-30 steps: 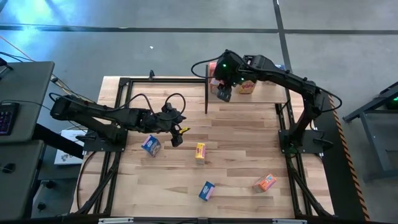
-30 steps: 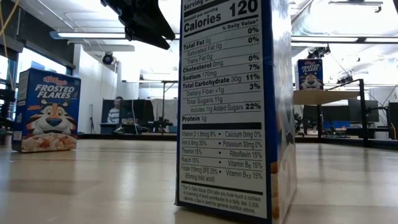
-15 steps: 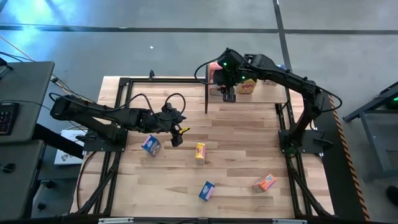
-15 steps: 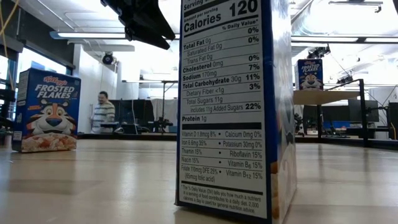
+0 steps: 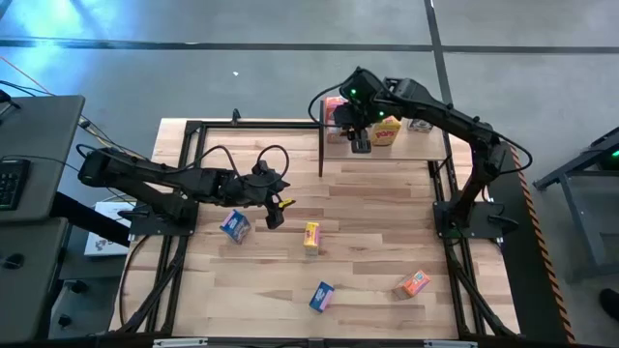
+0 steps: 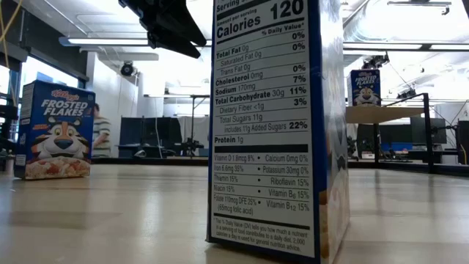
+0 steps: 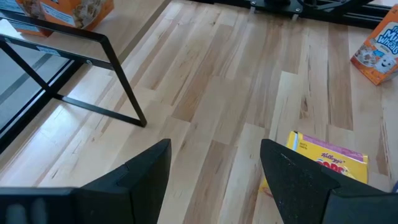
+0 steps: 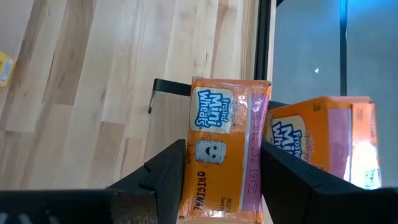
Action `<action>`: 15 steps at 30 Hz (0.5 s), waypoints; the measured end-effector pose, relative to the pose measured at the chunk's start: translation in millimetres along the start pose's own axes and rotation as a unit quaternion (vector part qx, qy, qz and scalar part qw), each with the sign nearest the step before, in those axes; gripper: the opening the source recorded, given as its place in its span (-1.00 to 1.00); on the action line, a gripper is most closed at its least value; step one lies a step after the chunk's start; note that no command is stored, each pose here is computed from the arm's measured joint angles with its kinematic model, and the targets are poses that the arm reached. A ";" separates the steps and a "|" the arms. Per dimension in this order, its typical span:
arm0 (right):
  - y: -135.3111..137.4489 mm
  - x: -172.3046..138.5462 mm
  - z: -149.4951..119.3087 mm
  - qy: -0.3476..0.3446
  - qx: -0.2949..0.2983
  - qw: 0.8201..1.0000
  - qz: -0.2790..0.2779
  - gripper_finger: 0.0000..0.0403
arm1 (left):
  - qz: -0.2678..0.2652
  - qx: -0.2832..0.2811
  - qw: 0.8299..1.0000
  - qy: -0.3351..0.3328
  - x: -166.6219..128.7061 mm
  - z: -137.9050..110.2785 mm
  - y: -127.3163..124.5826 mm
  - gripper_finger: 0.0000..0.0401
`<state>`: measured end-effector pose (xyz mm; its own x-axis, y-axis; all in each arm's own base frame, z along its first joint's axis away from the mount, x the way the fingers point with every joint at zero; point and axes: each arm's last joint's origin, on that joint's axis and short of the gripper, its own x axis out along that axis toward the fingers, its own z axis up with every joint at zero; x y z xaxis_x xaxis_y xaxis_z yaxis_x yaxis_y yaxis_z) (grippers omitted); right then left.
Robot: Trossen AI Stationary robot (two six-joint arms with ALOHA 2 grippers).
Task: Stack cereal on shelf
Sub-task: Put the left orange cereal box on the shelf aligned with the orange cereal box
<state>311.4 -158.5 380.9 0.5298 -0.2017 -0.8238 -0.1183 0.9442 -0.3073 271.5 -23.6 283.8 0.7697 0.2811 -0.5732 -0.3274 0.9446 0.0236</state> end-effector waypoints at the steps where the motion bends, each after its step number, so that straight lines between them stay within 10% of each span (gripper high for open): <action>1: -0.7 0.0 -0.1 -0.002 -0.005 1.000 -0.001 -0.12 | 0.000 0.000 1.000 0.000 0.0 0.0 0.0 0.19; 15: -2.5 3.7 0.7 -0.020 -0.012 1.000 0.019 -0.12 | -0.001 0.000 1.000 0.000 0.0 0.0 0.0 0.19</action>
<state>314.2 -161.4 379.0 0.5571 -0.1558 -0.8157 -0.1584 0.9443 -0.2886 271.5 -23.7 283.8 0.7700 0.2798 -0.5734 -0.3264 0.9450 0.0228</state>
